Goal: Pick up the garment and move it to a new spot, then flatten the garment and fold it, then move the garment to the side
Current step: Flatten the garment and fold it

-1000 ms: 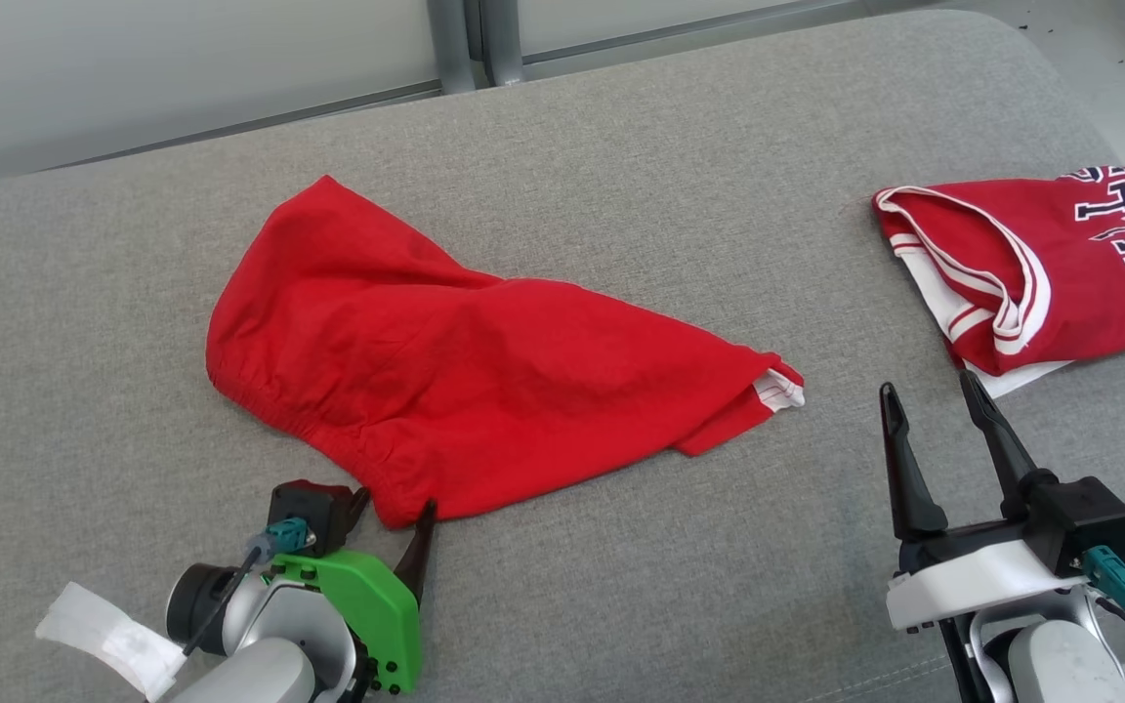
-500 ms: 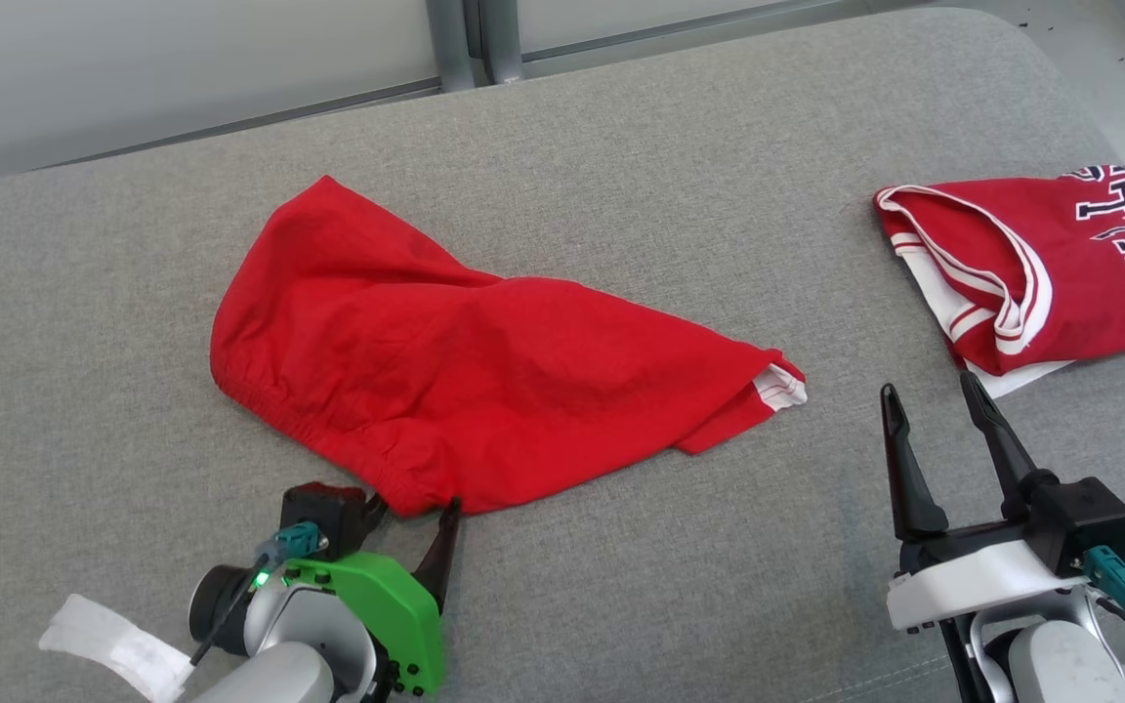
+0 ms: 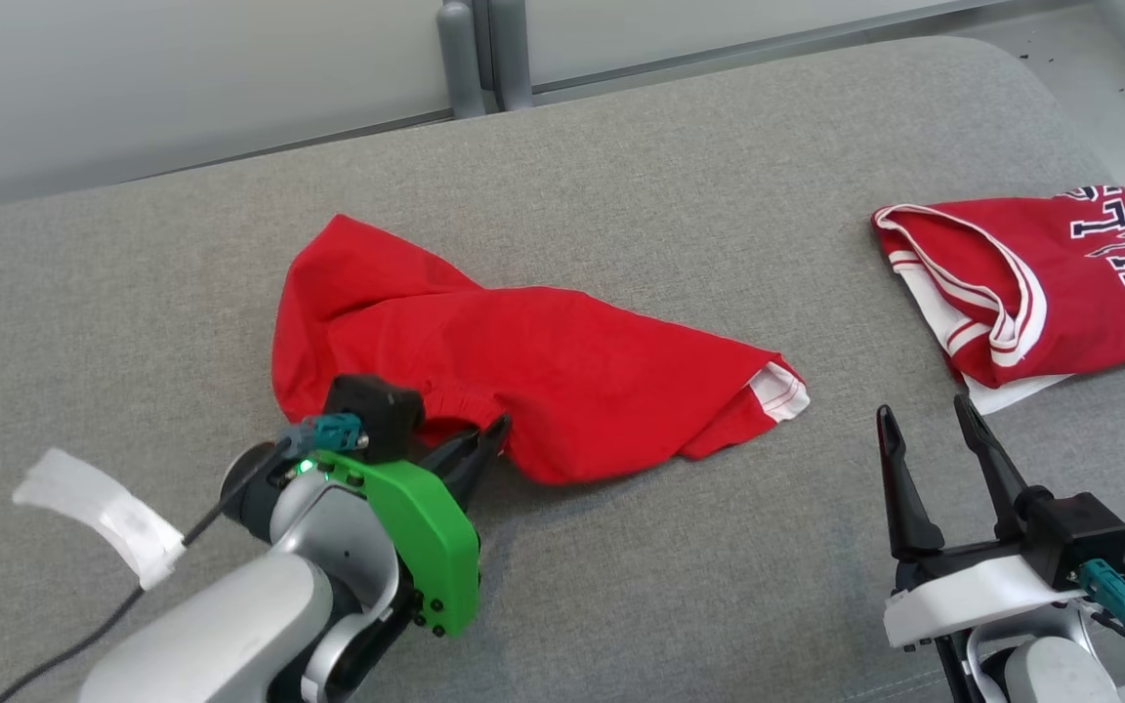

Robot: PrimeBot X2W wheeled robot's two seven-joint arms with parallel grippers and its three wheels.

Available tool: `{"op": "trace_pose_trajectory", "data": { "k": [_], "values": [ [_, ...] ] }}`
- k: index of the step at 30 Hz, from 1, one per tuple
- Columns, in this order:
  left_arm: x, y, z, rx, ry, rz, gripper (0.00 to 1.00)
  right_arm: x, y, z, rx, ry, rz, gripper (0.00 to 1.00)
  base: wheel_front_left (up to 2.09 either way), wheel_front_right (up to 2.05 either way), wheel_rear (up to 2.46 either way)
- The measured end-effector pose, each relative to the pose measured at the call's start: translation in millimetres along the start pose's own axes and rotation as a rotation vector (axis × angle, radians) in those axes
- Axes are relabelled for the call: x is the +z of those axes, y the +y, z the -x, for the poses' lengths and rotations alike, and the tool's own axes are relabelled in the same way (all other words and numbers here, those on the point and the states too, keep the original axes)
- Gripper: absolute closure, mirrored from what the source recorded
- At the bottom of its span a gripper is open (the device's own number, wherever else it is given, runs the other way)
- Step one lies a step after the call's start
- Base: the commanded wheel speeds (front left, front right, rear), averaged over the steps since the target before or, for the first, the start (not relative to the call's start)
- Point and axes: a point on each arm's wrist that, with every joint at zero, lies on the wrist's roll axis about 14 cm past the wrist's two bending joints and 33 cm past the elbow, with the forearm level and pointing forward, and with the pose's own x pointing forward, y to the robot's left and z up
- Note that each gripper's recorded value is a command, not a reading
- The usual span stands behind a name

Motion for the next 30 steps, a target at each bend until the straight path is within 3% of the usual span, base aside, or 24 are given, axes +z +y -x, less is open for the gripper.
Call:
{"op": "trace_pose_trajectory", "data": {
  "k": [3, 7, 17, 21, 30],
  "values": [
    [35.9, -14.9, 11.2, -0.053, -0.015, -0.065, 1.00, 3.9, 6.4, 0.6, 0.016, -0.014, -0.026, 0.00, 0.00, 0.00, 0.00],
    [73.7, -41.1, 24.4, -0.110, -0.014, -0.070, 1.00, 9.2, 13.5, 2.3, 0.034, -0.032, -0.055, 0.00, 0.00, 0.00, 0.00],
    [113.6, -104.4, 32.3, -0.235, 0.041, 0.150, 1.00, 16.9, 12.8, 6.7, 0.024, -0.057, -0.110, 0.00, 0.00, 0.00, 0.00],
    [118.0, -74.8, 25.5, -0.137, 0.050, 0.245, 1.00, 12.8, 8.6, 5.5, 0.011, -0.044, -0.108, 0.00, 0.00, 0.00, 0.00],
    [84.1, 58.1, 2.8, 0.181, 0.110, 0.257, 1.00, 3.5, 9.0, -10.1, 0.015, -0.016, -0.085, 0.00, 0.00, 0.00, 0.00]
  ]
}}
